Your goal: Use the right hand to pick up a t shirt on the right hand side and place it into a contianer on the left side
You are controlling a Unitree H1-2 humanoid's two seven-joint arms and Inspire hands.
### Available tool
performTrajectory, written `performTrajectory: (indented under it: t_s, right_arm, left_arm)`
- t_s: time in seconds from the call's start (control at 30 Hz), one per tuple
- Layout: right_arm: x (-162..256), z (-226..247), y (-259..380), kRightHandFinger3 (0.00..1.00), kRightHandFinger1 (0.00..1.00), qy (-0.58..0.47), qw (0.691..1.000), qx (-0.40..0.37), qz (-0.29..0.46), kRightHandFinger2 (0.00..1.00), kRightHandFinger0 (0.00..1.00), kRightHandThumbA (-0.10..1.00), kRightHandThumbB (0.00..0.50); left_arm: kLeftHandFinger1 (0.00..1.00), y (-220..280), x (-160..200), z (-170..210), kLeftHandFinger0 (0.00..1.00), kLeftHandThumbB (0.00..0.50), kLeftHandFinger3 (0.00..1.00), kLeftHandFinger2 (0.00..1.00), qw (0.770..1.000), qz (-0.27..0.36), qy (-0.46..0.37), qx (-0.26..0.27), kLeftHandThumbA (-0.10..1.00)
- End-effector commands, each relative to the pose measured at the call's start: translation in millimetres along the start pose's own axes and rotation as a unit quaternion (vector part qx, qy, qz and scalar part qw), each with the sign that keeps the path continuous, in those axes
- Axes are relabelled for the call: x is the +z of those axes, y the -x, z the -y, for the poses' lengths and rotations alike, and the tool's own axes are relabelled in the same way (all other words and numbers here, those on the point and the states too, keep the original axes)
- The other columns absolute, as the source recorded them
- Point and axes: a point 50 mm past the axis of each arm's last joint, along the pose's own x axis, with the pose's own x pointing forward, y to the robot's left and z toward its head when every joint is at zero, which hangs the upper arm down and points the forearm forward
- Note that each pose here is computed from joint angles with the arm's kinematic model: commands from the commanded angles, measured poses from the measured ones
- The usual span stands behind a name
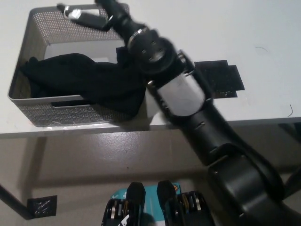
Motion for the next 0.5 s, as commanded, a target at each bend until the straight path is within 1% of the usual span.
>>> performTrajectory:
  t_s: [0.0,0.07,0.13,0.17,0.23,0.3,0.33,0.37,0.4,0.43,0.47]
  right_arm:
    - [47.1,42.5,20.9,1.00,1.00,0.071,0.993,0.013,0.091,1.00,1.00,0.80,0.459]
    - [48.1,52.0,31.1,1.00,1.00,0.085,0.991,0.013,0.105,1.00,1.00,0.80,0.448]
    - [49.7,73.9,50.1,1.00,1.00,0.113,0.985,0.004,0.128,1.00,1.00,0.83,0.427]
    - [50.9,76.9,53.9,1.00,1.00,0.126,0.983,0.006,0.133,1.00,1.00,0.83,0.425]
    - [51.8,95.2,80.9,1.00,1.00,0.140,0.980,0.002,0.142,1.00,1.00,0.83,0.393]
    - [47.4,101.3,103.0,1.00,1.00,0.144,0.977,-0.001,0.154,1.00,1.00,0.82,0.365]
    - [41.2,101.5,117.5,1.00,1.00,0.144,0.976,0.000,0.161,1.00,1.00,0.81,0.324]
    - [34.5,102.2,135.2,1.00,1.00,0.144,0.975,0.001,0.169,1.00,1.00,0.81,0.309]
    - [34.4,99.4,132.1,1.00,1.00,0.144,0.975,0.004,0.170,1.00,1.00,0.81,0.307]
    - [20.3,98.6,154.4,1.00,1.00,0.145,0.976,0.003,0.163,1.00,1.00,0.80,0.295]
    - [10.5,96.4,170.7,1.00,1.00,0.150,0.976,0.002,0.156,1.00,1.00,0.80,0.280]
  left_arm:
    - [1.00,12.9,-4.8,-10.8,0.95,0.305,1.00,1.00,1.000,0.000,0.011,0.021,1.00]
    - [1.00,17.0,-7.5,-13.9,0.95,0.305,1.00,1.00,1.000,-0.005,0.011,0.026,1.00]
    - [1.00,16.8,-9.9,-16.9,0.94,0.273,1.00,1.00,0.999,-0.003,0.014,0.034,1.00]
    - [1.00,17.4,-11.1,-15.8,0.94,0.271,1.00,1.00,0.999,-0.004,0.018,0.037,1.00]
    - [1.00,17.4,-13.3,-17.0,0.93,0.250,1.00,1.00,0.999,-0.008,0.020,0.043,1.00]
    - [1.00,17.9,-15.7,-19.1,0.93,0.275,1.00,1.00,0.999,-0.012,0.019,0.048,1.00]
    - [1.00,19.5,-17.3,-20.3,0.93,0.265,1.00,1.00,0.998,-0.015,0.017,0.052,1.00]
    - [1.00,20.2,-18.3,-22.8,0.92,0.264,1.00,1.00,0.998,-0.017,0.015,0.056,1.00]
    - [1.00,20.3,-19.6,-23.8,0.92,0.264,1.00,1.00,0.998,-0.019,0.017,0.059,1.00]
    - [1.00,21.2,-21.1,-26.0,0.92,0.245,1.00,1.00,0.998,-0.021,0.016,0.062,1.00]
    - [1.00,22.2,-22.6,-28.6,0.92,0.236,1.00,1.00,0.998,-0.024,0.016,0.064,1.00]
